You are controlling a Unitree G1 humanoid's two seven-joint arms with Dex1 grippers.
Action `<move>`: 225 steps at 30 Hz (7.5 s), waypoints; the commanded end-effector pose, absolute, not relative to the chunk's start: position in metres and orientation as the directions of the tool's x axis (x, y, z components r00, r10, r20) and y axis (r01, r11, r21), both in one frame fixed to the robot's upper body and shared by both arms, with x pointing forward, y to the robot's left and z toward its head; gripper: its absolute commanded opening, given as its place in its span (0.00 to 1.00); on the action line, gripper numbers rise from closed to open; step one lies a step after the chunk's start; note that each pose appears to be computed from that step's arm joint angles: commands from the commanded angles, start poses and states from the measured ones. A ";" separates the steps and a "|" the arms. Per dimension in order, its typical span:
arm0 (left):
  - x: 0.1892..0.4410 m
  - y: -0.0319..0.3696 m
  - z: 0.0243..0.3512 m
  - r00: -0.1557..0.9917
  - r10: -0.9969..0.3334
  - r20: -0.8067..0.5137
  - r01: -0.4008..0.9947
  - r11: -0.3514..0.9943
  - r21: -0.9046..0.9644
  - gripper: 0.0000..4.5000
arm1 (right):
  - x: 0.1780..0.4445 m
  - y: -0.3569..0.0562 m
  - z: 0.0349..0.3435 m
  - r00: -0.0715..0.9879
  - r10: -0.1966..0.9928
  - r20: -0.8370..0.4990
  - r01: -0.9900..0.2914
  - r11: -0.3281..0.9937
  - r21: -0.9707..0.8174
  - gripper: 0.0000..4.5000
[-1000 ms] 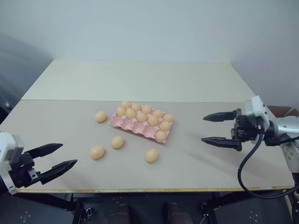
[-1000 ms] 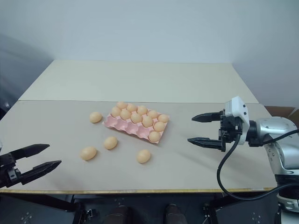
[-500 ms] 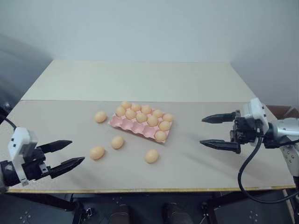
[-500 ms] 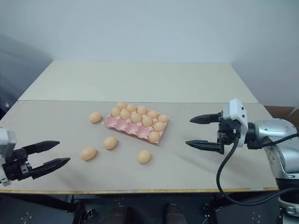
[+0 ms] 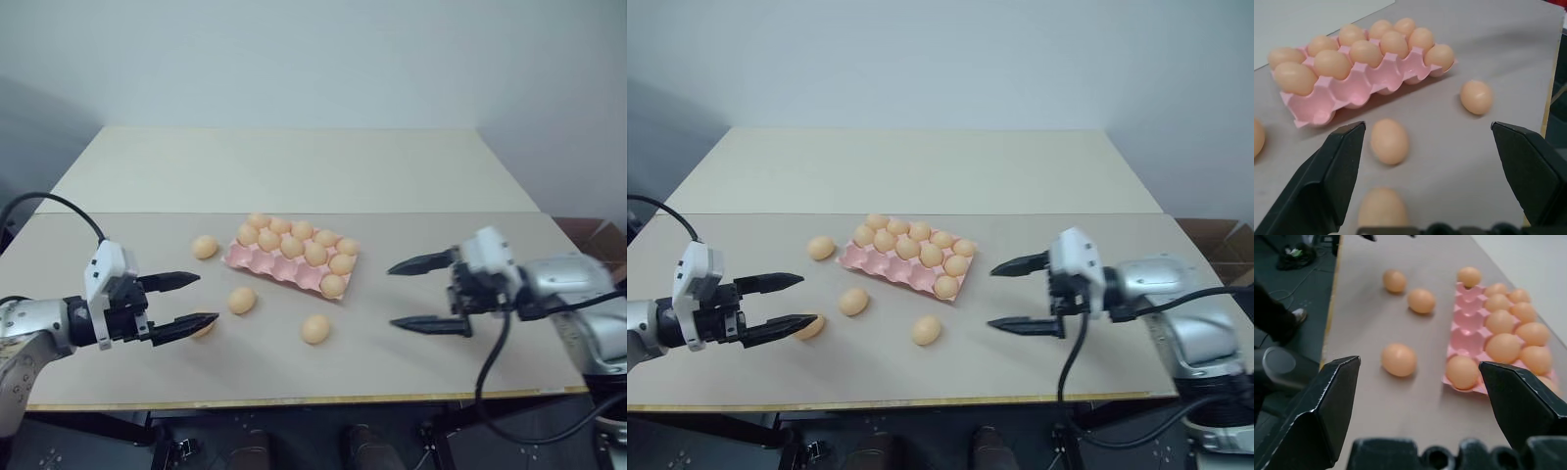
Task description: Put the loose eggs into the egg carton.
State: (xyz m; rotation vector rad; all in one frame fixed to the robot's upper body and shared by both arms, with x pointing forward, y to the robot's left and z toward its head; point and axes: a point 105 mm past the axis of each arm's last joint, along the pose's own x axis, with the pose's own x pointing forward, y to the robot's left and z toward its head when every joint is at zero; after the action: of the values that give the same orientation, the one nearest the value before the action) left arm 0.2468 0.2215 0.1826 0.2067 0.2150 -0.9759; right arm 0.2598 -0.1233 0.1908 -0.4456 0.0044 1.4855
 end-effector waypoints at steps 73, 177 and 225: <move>0.213 0.270 0.204 0.591 -0.771 -0.238 0.803 0.591 0.078 1.00 | 0.304 -0.132 0.244 0.277 0.957 -0.085 -0.879 0.216 -0.425 0.99; 0.261 0.260 0.217 0.527 -0.826 -0.200 0.845 0.484 0.230 1.00 | 0.265 -0.164 0.240 0.275 0.952 -0.138 -0.911 0.212 -0.353 1.00; 0.339 0.176 0.110 0.589 -0.761 -0.271 0.808 0.545 0.224 1.00 | 0.259 -0.153 0.249 0.248 0.968 -0.035 -0.915 0.222 -0.338 1.00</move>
State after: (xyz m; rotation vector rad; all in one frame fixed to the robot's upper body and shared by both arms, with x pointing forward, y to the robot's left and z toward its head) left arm 0.3349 0.1792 0.1024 0.3143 0.1844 -0.9366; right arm 0.2641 -0.1530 0.2338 -0.3027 -0.1358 1.3199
